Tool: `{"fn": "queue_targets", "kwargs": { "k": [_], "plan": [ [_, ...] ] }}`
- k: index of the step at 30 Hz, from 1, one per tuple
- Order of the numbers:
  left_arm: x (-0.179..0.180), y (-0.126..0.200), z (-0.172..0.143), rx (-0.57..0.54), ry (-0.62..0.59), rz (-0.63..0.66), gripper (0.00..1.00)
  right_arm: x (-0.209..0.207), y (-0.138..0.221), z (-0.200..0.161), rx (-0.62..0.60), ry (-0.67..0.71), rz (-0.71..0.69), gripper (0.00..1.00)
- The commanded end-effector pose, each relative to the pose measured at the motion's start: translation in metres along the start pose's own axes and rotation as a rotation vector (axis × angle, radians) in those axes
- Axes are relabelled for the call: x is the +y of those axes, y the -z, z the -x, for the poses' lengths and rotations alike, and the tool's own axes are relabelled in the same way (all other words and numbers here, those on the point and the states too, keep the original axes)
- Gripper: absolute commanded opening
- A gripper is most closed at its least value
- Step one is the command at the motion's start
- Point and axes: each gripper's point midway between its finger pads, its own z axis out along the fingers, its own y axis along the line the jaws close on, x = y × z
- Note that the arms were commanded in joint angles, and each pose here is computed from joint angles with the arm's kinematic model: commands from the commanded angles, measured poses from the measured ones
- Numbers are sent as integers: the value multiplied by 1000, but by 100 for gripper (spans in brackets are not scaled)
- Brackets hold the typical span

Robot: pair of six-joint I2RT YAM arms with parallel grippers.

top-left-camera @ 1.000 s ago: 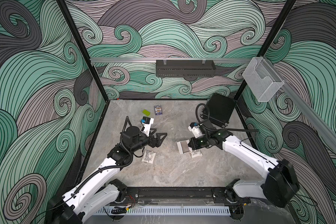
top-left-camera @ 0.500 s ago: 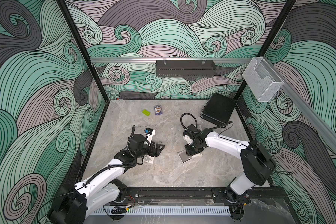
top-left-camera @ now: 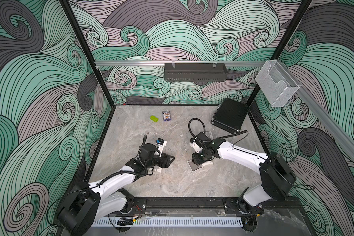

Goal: Take the necklace out of the lift-off lid jewelry box
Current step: Place the jewelry box at the center of the board, then take out the inner lining from the jewelry box.

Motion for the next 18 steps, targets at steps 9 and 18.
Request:
{"fn": "queue_targets", "kwargs": {
  "k": [9,18],
  "plan": [
    [-26,-14,13,-13,-86,-23,69,1,-27,-5,24,22,-44,43],
    [-28,-23,10,-2,-101,-2,67,-6,-50,-7,69,44,-138,37]
  ]
}}
